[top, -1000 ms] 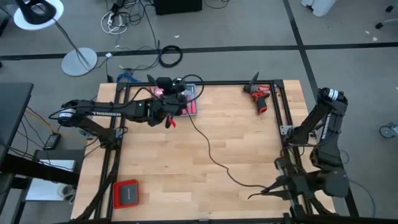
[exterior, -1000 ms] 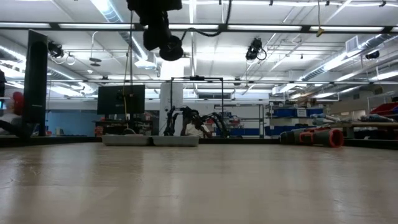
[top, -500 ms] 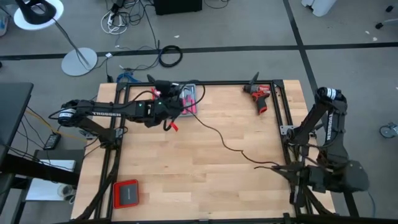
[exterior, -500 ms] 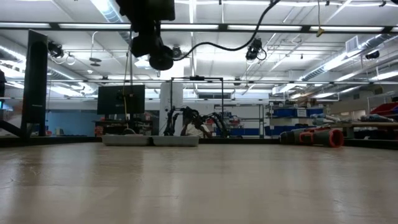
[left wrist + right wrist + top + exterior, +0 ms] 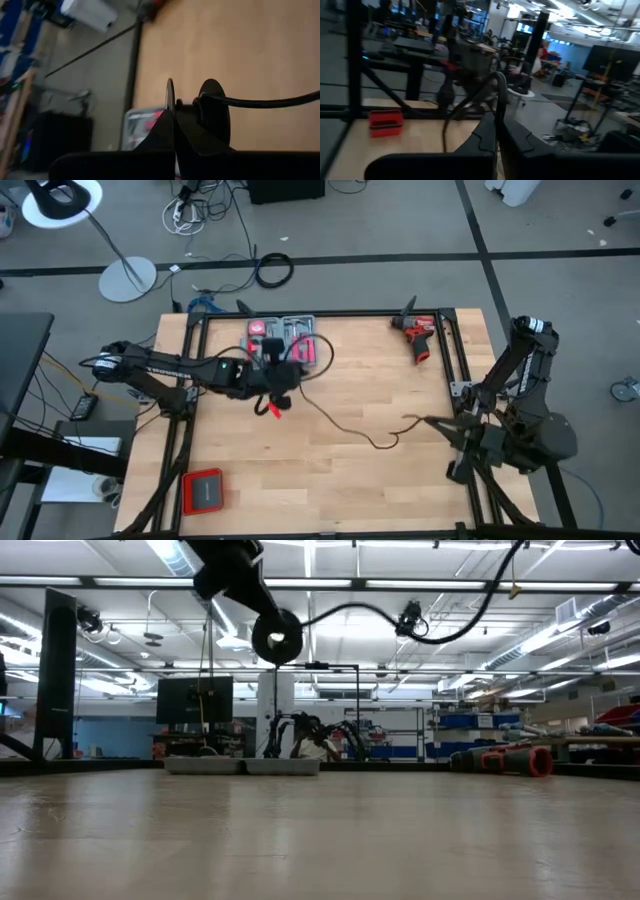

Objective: Coil cords

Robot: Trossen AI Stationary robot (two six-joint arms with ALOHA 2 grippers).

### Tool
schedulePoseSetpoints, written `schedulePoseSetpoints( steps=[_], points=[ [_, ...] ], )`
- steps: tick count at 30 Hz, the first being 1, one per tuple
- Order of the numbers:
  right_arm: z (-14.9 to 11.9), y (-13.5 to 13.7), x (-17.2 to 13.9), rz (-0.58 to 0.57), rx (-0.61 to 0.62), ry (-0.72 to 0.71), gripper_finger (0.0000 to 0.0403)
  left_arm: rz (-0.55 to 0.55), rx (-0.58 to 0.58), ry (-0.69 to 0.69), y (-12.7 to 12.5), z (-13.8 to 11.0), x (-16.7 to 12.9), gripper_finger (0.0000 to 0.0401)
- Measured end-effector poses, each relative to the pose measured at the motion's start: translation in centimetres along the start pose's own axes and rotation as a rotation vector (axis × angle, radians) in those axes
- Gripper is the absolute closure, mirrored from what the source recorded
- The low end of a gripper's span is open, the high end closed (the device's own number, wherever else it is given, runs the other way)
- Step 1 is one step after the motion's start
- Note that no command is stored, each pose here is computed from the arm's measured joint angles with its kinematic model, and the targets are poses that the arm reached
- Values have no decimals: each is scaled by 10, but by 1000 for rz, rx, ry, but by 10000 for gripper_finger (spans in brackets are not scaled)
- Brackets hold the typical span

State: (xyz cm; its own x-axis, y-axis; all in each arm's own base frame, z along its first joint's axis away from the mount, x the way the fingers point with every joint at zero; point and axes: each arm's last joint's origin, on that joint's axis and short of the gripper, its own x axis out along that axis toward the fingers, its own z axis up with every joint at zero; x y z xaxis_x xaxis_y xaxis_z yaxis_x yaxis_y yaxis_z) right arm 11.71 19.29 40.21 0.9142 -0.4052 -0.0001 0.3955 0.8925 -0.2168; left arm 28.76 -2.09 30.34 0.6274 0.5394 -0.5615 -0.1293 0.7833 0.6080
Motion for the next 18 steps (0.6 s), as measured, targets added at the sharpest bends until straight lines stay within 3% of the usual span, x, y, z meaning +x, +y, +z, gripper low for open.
schedulePoseSetpoints(
  steps=[8, 18],
  points=[
    [14, -49, 15, -80, -11, 18, 399, -130, -58, -53, -6, 21, -41, 401],
    [21, -89, 20, -138, -15, 32, 399, -258, -123, -84, 30, 45, -112, 401]
  ],
)
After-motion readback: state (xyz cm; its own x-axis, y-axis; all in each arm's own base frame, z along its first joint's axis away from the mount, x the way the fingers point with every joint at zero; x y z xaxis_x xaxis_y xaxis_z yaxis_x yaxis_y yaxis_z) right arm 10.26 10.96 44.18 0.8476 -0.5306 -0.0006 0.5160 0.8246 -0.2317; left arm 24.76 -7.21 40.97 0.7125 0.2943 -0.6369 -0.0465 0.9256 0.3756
